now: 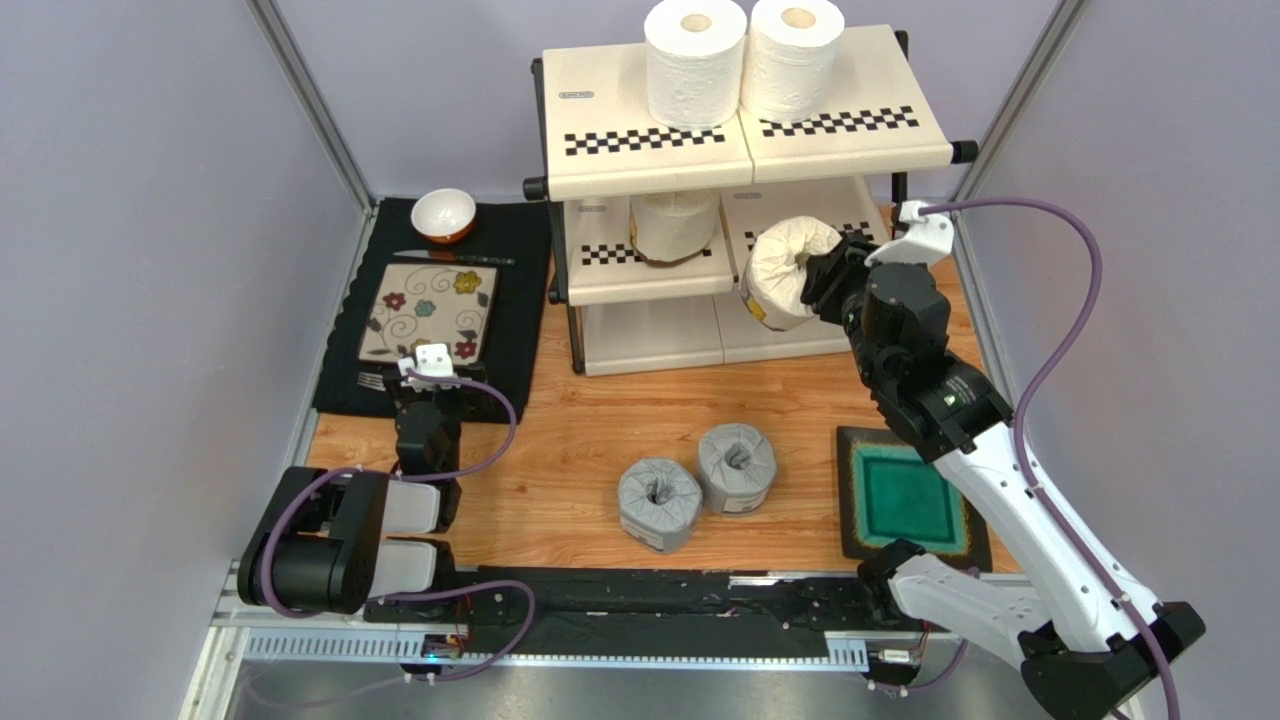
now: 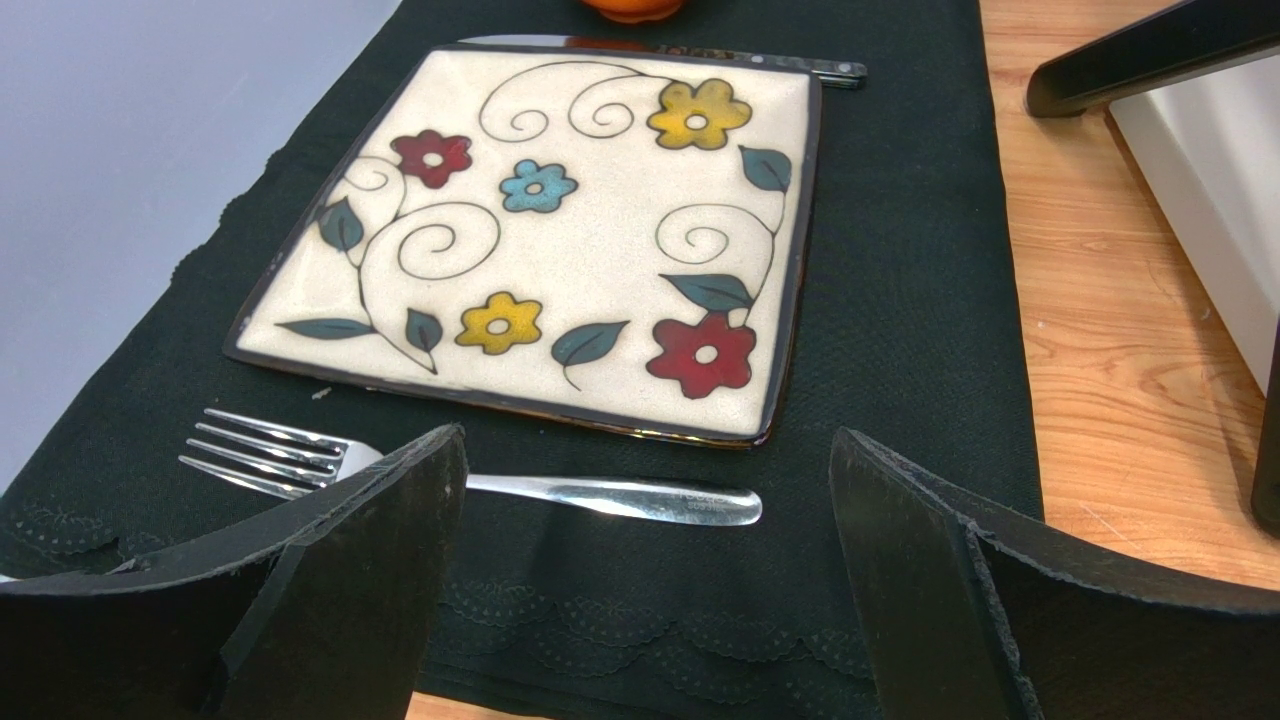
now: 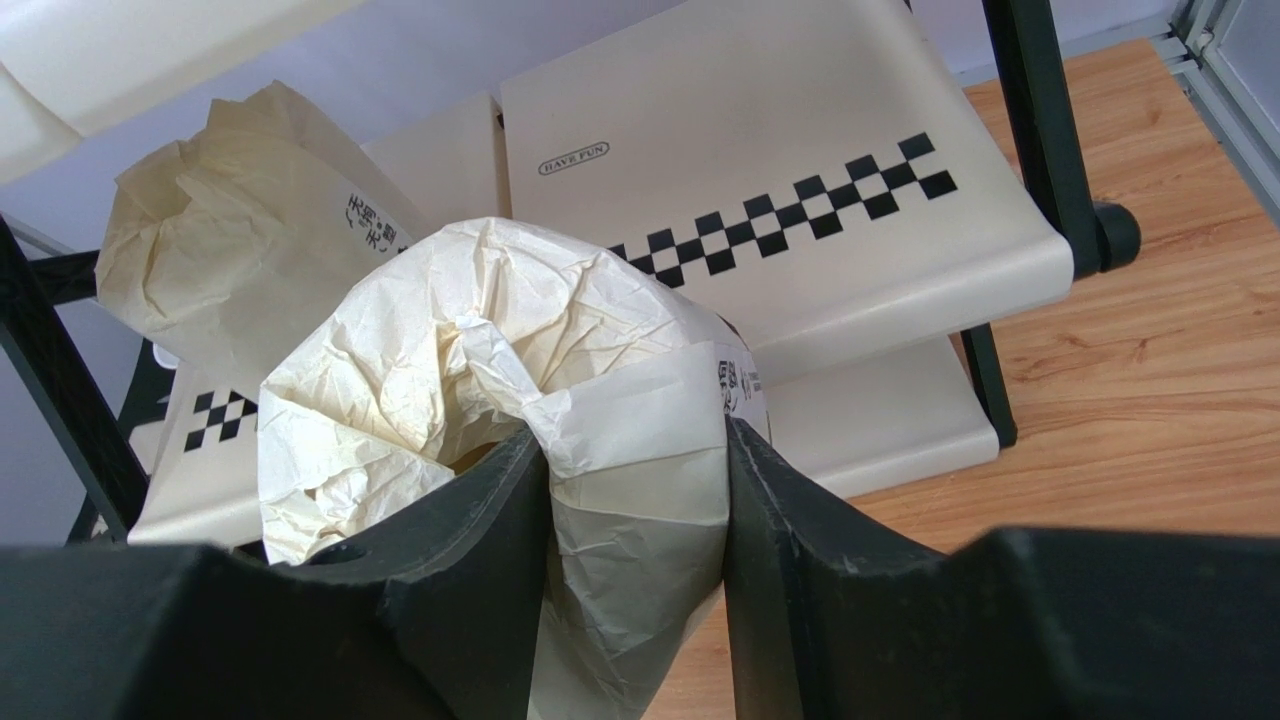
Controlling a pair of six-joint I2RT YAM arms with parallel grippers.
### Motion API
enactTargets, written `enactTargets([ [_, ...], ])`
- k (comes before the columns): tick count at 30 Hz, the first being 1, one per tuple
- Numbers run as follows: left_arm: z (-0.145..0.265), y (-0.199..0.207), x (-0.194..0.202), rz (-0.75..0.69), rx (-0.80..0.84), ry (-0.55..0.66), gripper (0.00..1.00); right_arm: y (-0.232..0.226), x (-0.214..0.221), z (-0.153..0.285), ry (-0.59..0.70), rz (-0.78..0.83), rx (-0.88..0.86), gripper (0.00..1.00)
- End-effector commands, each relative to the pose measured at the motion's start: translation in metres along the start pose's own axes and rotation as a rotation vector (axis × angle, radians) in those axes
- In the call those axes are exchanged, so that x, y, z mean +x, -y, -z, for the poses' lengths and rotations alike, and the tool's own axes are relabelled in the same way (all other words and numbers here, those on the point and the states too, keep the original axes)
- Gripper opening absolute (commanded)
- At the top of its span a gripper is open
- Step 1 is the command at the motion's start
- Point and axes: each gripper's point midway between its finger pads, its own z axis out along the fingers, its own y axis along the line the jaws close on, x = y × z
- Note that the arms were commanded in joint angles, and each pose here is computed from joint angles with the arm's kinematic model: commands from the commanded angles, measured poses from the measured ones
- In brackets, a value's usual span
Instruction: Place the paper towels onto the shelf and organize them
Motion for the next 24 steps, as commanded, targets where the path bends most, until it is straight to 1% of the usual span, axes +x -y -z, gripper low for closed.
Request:
enactTargets([
  [1,0.063,-0.014,0.078,-0.055,0.007,-0.198,0.99,-0.025,-0.051,-0.007,0.129,-0.083,-0.075,0.43],
  [3,0.063,-0.014,0.078,-0.055,0.007,-0.198,0.99,-0.025,-0.050,-0.015,0.126,-0.081,-0.075,0.43],
  [12,0.063,-0.014,0.078,-0.055,0.007,-0.198,0.99,-0.034,-0.071,-0.040,0.154,-0.092,-0.087,0.43],
  [18,0.063,-0.014,0.078,-0.055,0.007,-0.198,0.99,-0.038,-0.093,-0.052,0.193,-0.123,-0.105,0.43],
  [24,0.063,-0.014,0.078,-0.055,0.008,-0.200,0.99,-0.042,-0.086,-0.073,0.184,-0.131,-0.116,0.42],
])
